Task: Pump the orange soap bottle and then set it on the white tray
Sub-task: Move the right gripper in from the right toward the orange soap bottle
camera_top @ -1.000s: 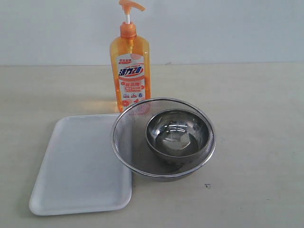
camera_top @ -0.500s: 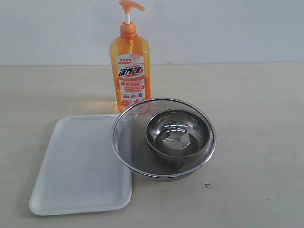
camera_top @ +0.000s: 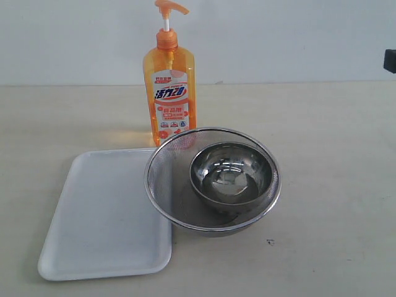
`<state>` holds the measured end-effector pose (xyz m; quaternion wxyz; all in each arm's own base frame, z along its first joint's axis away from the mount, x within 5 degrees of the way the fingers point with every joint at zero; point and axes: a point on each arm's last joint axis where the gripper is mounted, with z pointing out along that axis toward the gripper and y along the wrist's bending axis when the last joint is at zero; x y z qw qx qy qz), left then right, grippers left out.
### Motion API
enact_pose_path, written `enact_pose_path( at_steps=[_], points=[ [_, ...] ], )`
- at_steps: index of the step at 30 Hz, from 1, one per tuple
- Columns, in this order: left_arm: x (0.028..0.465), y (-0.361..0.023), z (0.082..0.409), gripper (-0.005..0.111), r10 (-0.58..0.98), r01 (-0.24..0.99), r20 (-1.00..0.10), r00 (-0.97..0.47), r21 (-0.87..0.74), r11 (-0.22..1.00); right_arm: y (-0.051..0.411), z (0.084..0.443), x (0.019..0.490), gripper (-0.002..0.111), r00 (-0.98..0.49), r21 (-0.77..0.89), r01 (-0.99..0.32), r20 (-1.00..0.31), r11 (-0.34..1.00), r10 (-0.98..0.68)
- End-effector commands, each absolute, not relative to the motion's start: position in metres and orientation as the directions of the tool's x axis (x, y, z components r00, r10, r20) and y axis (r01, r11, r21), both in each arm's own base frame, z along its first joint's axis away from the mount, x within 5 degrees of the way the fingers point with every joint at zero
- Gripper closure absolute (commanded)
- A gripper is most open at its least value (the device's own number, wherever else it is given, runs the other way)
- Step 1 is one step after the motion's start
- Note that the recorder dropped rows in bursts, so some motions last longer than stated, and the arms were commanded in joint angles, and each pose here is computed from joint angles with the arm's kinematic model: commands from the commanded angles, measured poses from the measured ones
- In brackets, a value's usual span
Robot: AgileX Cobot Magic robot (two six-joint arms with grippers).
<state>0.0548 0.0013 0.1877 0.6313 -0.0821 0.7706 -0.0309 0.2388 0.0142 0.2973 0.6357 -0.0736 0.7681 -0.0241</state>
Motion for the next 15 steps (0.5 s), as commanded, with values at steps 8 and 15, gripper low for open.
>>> enact_pose_path(
  at_steps=[8, 15],
  points=[
    [0.055, 0.001, 0.187, 0.102, -0.165, -0.082, -0.967, -0.192, -0.152, 0.985, 0.017, 0.270, 0.270, 0.108, -0.174, -0.138, -0.102, -0.973, 0.985, -0.154],
    [0.055, 0.001, 0.187, 0.102, -0.165, -0.082, -0.967, -0.192, -0.152, 0.985, 0.029, 0.253, 0.287, 0.108, -0.108, -0.129, -0.219, -0.982, 0.967, -0.155]
  ],
)
